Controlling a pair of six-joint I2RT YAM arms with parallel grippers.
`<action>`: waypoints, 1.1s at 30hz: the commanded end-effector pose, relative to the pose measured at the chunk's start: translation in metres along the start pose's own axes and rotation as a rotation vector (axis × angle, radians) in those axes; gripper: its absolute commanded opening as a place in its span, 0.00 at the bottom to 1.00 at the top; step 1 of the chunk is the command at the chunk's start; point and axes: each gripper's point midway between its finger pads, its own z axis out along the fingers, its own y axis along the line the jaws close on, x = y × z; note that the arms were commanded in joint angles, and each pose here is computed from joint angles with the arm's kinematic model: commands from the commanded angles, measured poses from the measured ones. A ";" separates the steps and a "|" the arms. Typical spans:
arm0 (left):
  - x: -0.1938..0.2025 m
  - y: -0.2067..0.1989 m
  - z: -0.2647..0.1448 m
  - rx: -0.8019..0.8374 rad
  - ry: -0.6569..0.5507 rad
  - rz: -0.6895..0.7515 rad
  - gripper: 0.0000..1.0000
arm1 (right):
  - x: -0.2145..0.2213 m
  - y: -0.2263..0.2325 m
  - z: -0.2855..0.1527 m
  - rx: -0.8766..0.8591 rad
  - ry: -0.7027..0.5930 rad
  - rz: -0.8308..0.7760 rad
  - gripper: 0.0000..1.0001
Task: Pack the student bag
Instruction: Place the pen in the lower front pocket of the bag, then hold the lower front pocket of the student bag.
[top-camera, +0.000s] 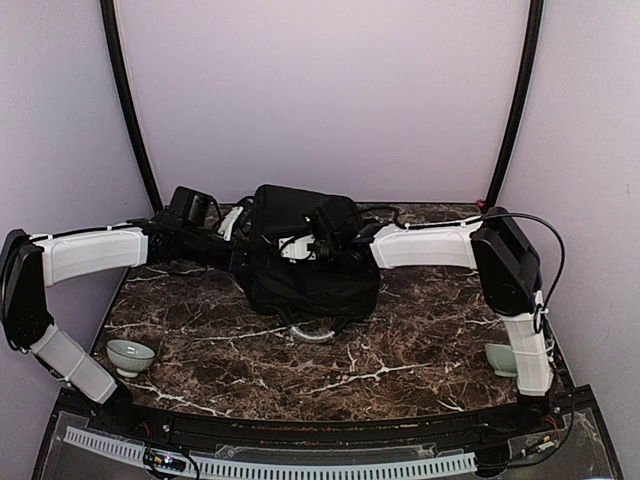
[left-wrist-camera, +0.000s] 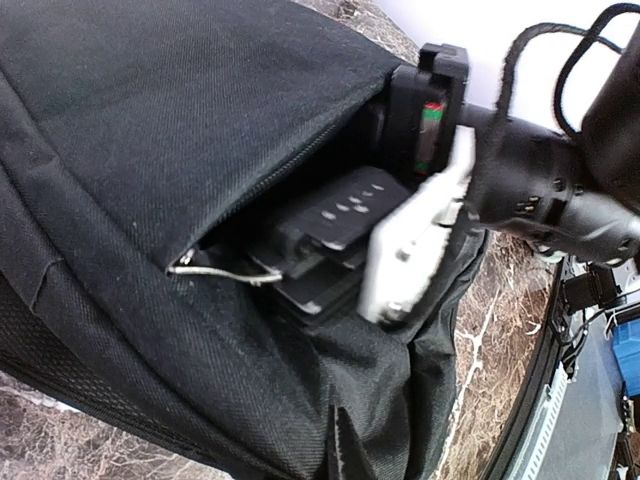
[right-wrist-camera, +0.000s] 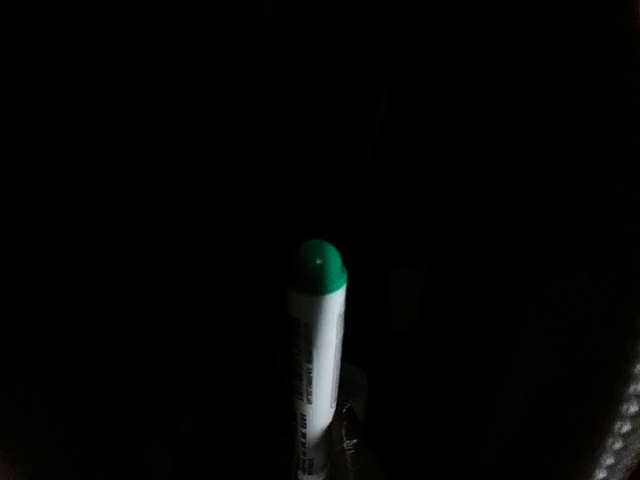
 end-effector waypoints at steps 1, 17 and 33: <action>-0.047 -0.038 -0.022 0.104 -0.143 0.138 0.00 | 0.004 -0.047 0.004 0.208 0.035 0.110 0.17; -0.041 -0.031 -0.013 0.095 -0.117 0.123 0.00 | -0.010 -0.001 -0.101 -0.154 -0.132 0.360 0.39; 0.007 -0.060 0.039 0.173 0.026 0.111 0.00 | -0.036 0.007 -0.145 -0.683 -0.340 0.825 0.38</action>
